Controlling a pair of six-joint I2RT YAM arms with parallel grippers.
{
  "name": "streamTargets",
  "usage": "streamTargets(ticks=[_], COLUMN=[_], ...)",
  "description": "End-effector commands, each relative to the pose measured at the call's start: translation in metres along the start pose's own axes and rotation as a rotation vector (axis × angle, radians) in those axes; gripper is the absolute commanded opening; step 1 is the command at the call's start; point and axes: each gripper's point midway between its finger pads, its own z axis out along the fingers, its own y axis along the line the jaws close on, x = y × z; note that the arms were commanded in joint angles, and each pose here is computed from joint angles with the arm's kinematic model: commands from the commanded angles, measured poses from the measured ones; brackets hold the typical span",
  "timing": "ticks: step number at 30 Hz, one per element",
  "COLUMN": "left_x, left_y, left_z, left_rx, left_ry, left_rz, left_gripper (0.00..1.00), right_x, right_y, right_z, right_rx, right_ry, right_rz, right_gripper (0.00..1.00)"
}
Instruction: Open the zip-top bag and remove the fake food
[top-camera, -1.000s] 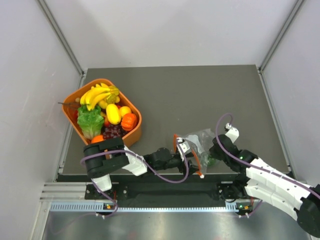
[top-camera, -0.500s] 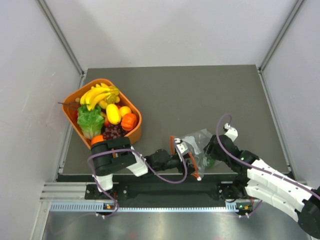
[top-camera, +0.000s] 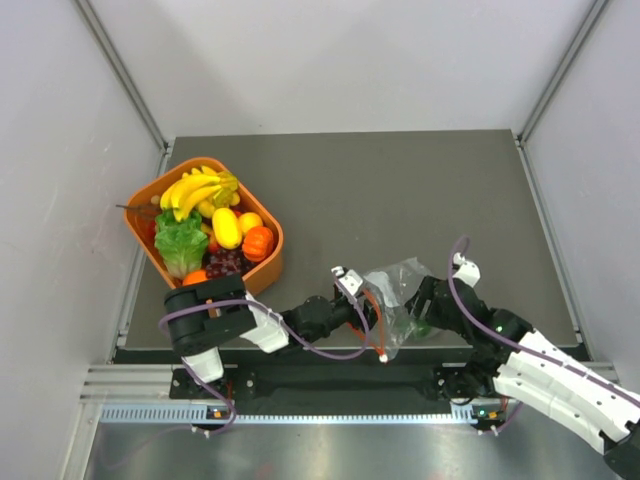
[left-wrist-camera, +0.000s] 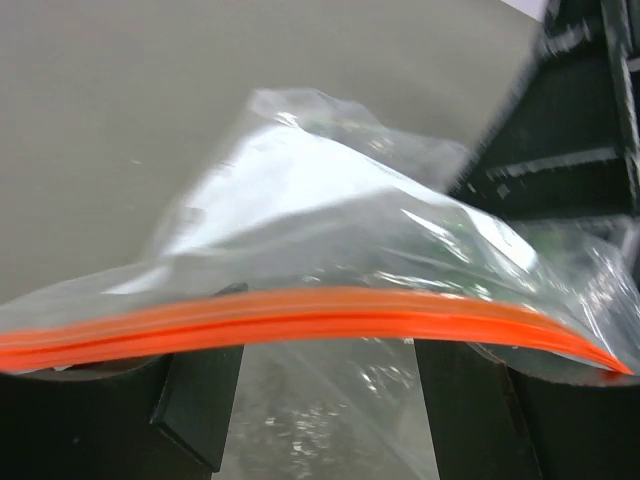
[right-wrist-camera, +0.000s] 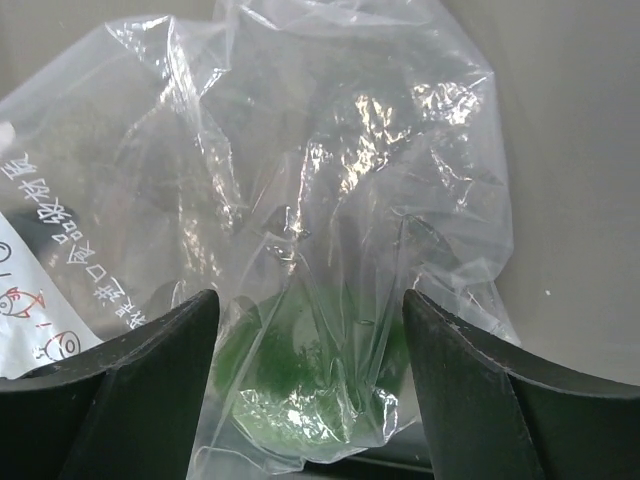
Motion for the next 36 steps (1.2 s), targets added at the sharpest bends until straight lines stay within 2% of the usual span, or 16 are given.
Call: streamTargets(ticks=[1,4,6,9,10,12,13,14,16,30,36], left_x=[-0.032,-0.03,-0.027,-0.016,-0.009,-0.005,0.007,0.0,0.007,0.011,-0.007], left_y=[0.014,0.016,0.006,-0.018,-0.023,-0.033,-0.038,-0.049,-0.059,-0.079,-0.085], left_z=[0.004,0.004,0.005,0.005,0.006,0.004,0.0,-0.002,-0.005,-0.016,-0.022], left_rx=[-0.097,-0.107,-0.05,0.09,0.117,0.175,0.213,0.27,0.322,0.429,0.46], left_ry=[-0.077,-0.061,-0.05,-0.023,-0.016,-0.019,0.003,-0.029,-0.015,-0.028,-0.109], left_rz=[0.018,0.027,0.02,0.007,-0.003,-0.04,-0.05,-0.064,-0.083,-0.129,-0.173], left_gripper=[0.7,0.7,0.7,0.7,0.7,0.7,0.7,0.7,0.7,0.72,0.72], right_x=[-0.001,0.002,0.007,0.015,0.017,0.021,0.021,0.022,0.022,0.025,0.027], right_y=[0.006,0.005,0.006,0.006,0.007,0.009,0.01,0.01,0.012,0.022,0.019], right_z=[-0.01,-0.011,-0.009,-0.004,-0.003,0.001,0.001,0.003,0.006,0.013,0.013], right_rx=[-0.011,-0.017,-0.03,-0.037,-0.041,-0.047,-0.05,-0.045,-0.051,-0.071,-0.061], right_ry=[0.006,0.008,0.017,0.036,0.039,0.047,0.044,0.049,0.041,0.039,0.044], right_rz=[-0.002,0.004,0.012,0.016,0.019,0.016,0.018,0.015,0.017,0.017,0.012], right_gripper=[0.74,0.73,0.69,0.46,0.33,0.22,0.13,0.09,0.0,0.0,0.0])
